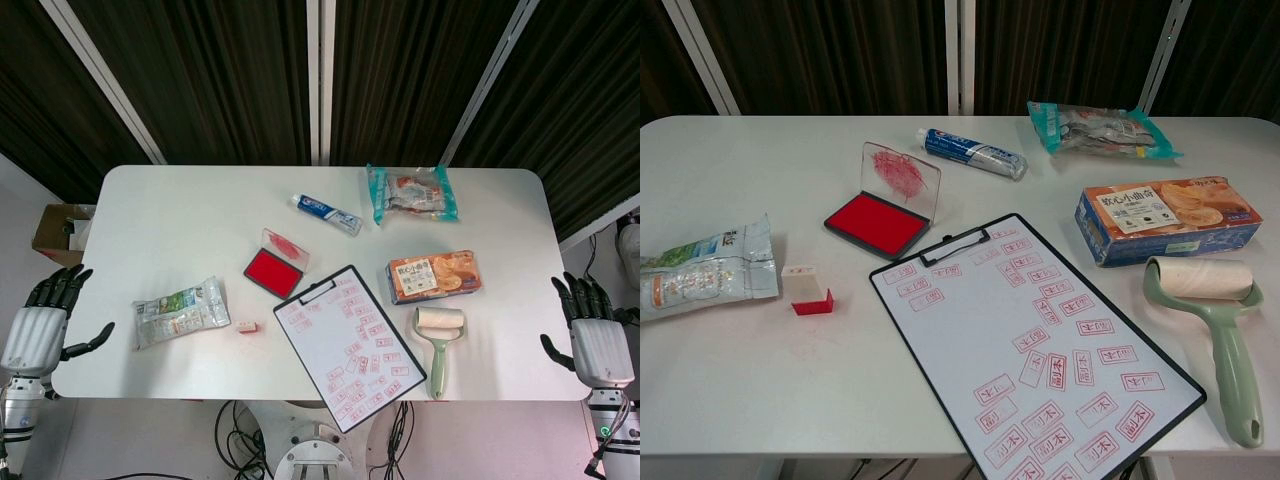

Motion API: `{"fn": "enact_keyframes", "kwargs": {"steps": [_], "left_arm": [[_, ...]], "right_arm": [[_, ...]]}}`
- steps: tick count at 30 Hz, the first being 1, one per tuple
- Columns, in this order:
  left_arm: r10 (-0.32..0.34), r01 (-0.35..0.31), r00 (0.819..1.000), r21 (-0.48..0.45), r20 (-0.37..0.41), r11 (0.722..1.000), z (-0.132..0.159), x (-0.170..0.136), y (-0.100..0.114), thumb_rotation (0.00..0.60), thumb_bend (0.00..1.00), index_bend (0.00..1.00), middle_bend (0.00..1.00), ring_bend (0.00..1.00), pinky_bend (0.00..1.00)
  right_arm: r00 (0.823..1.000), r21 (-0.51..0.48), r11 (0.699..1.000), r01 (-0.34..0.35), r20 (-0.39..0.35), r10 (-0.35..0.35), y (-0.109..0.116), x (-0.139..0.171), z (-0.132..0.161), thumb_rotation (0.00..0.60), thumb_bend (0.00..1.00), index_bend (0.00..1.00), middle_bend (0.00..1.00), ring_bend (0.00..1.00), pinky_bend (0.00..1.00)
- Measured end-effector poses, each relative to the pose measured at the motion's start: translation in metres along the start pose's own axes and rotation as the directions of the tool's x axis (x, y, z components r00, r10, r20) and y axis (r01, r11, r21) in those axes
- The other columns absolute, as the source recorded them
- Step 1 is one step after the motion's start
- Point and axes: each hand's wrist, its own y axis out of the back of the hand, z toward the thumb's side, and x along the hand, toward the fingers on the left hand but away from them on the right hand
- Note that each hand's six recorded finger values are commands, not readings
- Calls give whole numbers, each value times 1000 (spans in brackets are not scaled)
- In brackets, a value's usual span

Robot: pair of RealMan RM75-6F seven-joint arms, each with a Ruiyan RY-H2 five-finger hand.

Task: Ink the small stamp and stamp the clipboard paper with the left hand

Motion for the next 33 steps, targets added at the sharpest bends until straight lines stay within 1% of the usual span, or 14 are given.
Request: {"fn": "enact_keyframes", "kwargs": {"steps": [8, 10, 11, 12, 13, 14, 15, 16, 18, 19, 21, 27, 30, 33], "left_arm": [[1, -1, 1000, -7, 15, 1000, 2, 1, 5, 119, 188, 102, 88, 79, 171], [2, -2, 1000, -11, 24, 1000, 5, 1, 7, 162, 189, 102, 88, 79, 171], [4, -3, 1000, -16, 29, 1000, 7, 1, 8, 211, 191, 102, 88, 79, 172], [5, -4, 999, -23, 36, 1000, 9, 1, 8, 297, 194, 102, 88, 81, 183], [6, -5, 999, -31, 46, 1000, 11, 2, 9, 408, 196, 104, 91, 99, 221], [7, -5, 998, -36, 55, 999, 14, 2, 10, 479, 199, 112, 103, 132, 275], [8, -5, 998, -41, 66, 999, 17, 2, 10, 556, 202, 140, 143, 230, 410], [14, -10, 997, -45, 81, 999, 21, 2, 11, 598, 206, 186, 210, 390, 587], [25, -19, 993, -49, 113, 999, 29, 3, 12, 600, 210, 286, 349, 722, 879], [25, -18, 990, -51, 141, 999, 35, 3, 11, 600, 211, 320, 399, 845, 958], [9, 1, 983, -52, 185, 999, 46, 3, 6, 600, 212, 342, 443, 945, 1000], [-83, 106, 963, -77, 256, 991, 87, 10, -24, 600, 212, 355, 478, 989, 1000], [-116, 144, 961, -94, 251, 985, 105, 17, -42, 600, 214, 369, 442, 990, 1000], [-158, 178, 962, -75, 221, 981, 114, 25, -58, 600, 235, 380, 414, 990, 1000]], "right_arm": [[1000, -9, 1000, 0, 10, 0, -3, 3, -6, 600, 186, 0, 0, 0, 0], [1000, -10, 1000, 4, 12, -4, -2, 3, -6, 600, 186, 0, 0, 0, 0], [1000, -9, 1000, 7, 13, -7, -2, 3, -7, 600, 185, 0, 0, 0, 0], [1000, -8, 1000, 10, 14, -10, -1, 3, -8, 600, 185, 0, 0, 0, 0], [1000, -6, 1000, 12, 15, -12, 0, 2, -8, 600, 185, 0, 0, 0, 0], [1000, -4, 1000, 13, 16, -13, 1, 2, -8, 600, 185, 0, 0, 0, 0], [1000, -2, 1000, 14, 16, -14, 1, 1, -8, 600, 185, 0, 0, 0, 0], [1000, 0, 1000, 13, 17, -13, 1, 1, -8, 600, 185, 0, 0, 0, 0], [1000, 3, 1000, 12, 16, -12, 2, 0, -8, 600, 185, 0, 0, 0, 0], [1000, 5, 1000, 12, 16, -12, 2, 0, -8, 600, 186, 0, 0, 0, 0], [1000, 6, 1000, 10, 15, -10, 2, -2, -8, 600, 185, 0, 0, 0, 0], [1000, 7, 1000, 5, 7, -5, 3, 0, -6, 600, 185, 0, 0, 0, 0], [1000, 2, 1000, 10, 11, -10, 5, 3, -8, 600, 186, 0, 0, 0, 0], [1000, -1, 1000, 14, 20, -14, 7, 7, -11, 600, 189, 0, 0, 0, 0]]}}
